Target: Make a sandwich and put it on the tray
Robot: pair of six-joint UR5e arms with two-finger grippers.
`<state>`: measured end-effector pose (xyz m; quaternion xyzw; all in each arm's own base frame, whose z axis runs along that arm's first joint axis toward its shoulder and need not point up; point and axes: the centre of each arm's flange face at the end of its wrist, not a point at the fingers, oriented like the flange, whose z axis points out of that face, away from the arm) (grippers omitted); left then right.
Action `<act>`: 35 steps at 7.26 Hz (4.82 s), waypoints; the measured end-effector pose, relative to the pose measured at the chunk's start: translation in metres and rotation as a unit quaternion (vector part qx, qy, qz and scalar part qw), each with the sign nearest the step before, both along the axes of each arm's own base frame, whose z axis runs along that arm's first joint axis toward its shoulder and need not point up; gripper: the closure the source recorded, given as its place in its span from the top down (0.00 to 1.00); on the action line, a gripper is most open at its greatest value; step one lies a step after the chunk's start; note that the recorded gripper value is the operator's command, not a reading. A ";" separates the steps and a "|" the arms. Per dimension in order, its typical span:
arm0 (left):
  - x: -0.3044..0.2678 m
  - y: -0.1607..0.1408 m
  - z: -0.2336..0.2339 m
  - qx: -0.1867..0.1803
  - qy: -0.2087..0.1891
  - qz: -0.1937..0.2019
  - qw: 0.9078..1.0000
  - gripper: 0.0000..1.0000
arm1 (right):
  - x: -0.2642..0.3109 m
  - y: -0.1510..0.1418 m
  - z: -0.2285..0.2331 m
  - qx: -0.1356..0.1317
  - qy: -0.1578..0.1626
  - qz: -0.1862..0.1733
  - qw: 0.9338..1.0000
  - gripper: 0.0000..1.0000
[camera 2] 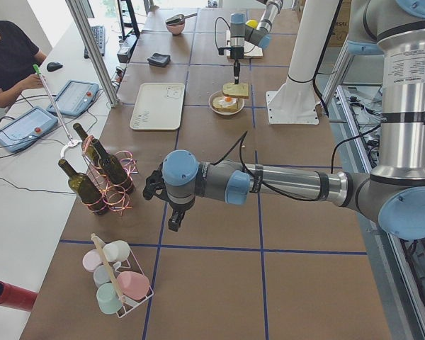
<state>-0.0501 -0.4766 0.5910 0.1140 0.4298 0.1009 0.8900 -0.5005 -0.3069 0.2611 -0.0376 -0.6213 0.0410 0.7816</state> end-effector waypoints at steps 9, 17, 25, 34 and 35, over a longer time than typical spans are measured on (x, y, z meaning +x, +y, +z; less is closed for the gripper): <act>0.002 0.000 0.001 -0.003 0.014 0.003 1.000 1.00 | -0.023 -0.032 0.007 -0.003 0.039 0.037 0.999 0.00; 0.064 -0.008 -0.040 0.004 0.065 -0.013 0.998 0.95 | 0.011 -0.068 0.011 -0.024 0.037 0.024 0.999 1.00; 0.473 0.062 -0.270 -0.222 0.166 -0.050 0.960 0.60 | 0.235 -0.190 0.117 0.000 0.062 0.034 0.998 1.00; 0.611 0.112 -0.319 -0.194 0.105 -0.070 0.973 0.40 | 0.237 -0.196 0.133 0.000 0.068 0.034 0.997 1.00; 0.613 0.115 -0.318 -0.195 0.104 -0.068 0.973 0.37 | 0.237 -0.196 0.133 -0.001 0.069 0.034 0.997 1.00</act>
